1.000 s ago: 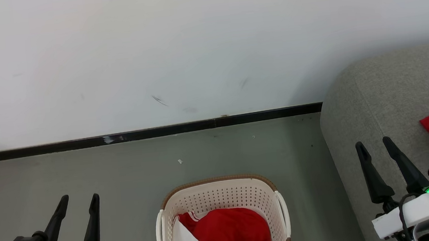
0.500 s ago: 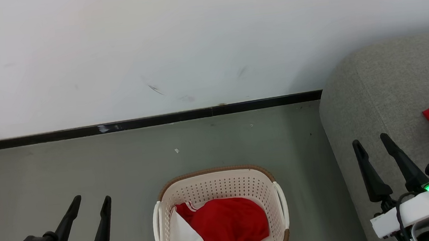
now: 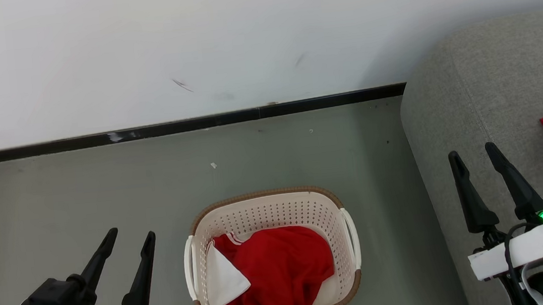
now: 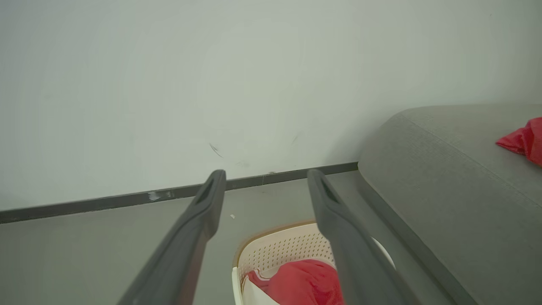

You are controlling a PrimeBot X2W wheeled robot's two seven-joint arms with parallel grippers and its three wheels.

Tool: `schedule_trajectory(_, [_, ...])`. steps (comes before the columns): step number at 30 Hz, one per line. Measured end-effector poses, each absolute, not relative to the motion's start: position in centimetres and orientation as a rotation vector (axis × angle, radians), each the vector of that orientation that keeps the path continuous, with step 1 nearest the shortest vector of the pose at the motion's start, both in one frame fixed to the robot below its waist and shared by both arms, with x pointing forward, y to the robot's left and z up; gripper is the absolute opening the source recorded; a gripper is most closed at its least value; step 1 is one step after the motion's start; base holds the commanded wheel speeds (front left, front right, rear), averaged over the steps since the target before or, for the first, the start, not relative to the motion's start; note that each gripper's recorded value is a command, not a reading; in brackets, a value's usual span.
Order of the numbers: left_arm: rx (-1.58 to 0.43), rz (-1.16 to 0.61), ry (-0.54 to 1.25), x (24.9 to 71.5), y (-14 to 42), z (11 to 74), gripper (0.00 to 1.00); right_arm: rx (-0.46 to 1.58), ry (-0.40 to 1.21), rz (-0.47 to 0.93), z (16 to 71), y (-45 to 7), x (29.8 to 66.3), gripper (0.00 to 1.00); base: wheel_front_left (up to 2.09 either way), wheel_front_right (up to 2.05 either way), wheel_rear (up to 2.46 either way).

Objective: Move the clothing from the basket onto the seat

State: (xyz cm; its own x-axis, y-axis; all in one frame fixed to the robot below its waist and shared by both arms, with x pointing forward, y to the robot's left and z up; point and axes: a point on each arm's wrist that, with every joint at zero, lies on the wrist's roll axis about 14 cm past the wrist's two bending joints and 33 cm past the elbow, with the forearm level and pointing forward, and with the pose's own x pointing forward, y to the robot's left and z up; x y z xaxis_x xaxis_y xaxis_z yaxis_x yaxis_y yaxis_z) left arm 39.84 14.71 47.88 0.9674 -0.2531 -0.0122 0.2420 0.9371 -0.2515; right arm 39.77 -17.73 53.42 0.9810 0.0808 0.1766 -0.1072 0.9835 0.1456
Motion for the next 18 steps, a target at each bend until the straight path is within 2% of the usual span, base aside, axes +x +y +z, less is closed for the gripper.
schedule_trajectory(18, [-0.263, -0.445, 0.135, 43.2, 8.7, 44.7, 1.0, 0.15, -0.166, 0.066, 52.2, -18.2, 43.5, 1.0, 0.0, 0.0, 0.0])
